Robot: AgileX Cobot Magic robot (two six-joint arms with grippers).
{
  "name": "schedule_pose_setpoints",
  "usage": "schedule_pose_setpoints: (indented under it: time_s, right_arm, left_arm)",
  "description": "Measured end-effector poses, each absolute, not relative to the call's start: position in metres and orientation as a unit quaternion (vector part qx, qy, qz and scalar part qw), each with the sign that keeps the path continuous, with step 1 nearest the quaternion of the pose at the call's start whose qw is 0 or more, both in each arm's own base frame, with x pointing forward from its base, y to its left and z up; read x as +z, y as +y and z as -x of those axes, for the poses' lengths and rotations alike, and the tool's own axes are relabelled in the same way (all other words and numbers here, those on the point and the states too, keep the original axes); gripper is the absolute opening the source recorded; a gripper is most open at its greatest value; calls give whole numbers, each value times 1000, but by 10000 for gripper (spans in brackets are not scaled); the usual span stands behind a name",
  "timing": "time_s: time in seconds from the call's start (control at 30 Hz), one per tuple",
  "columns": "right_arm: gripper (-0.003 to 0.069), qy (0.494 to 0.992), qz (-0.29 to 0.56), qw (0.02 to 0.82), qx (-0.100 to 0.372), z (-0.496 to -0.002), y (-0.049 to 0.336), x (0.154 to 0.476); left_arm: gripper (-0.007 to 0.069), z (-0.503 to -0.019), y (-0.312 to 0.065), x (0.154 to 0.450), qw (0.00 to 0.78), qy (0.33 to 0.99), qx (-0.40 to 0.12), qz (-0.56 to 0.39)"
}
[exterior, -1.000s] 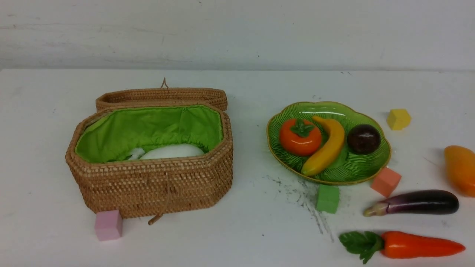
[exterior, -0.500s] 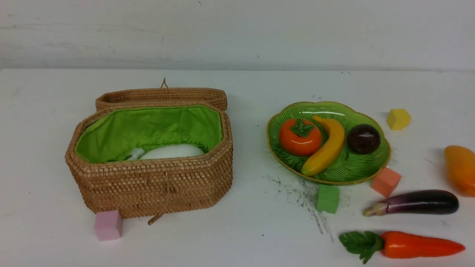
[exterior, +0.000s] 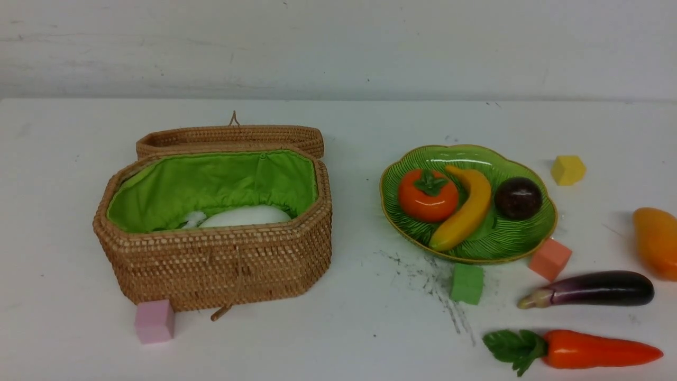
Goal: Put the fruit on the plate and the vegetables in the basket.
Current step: Use the right arm to grab a mango and put it into the right plate
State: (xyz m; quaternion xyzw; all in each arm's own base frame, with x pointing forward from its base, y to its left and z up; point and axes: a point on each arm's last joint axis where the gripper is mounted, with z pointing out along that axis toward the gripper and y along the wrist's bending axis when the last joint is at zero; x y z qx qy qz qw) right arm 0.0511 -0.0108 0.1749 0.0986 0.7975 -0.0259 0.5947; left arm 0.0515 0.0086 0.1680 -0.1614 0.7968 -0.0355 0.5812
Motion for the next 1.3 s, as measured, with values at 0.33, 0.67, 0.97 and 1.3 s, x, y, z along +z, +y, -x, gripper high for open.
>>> schedule_pose_setpoints:
  time_s: [0.33,0.67,0.97,1.3]
  right_arm:
    - [242,797,-99,595,-26,-51,-11,175]
    - [242,797,-98,596,-26,-51,-11,175]
    - [242,703,-78,707,-3,-56,-7,198]
    - [242,571,-120,805,104,-51,-3,230]
  left_arm:
    - [48,-52,9,168,581,797,-36,161]
    - [53,-52,5,168,580,802,-56,134]
    - [55,-52,5,168,580,802,-56,134]
    - [66,-52,5,168,580,802,-56,134]
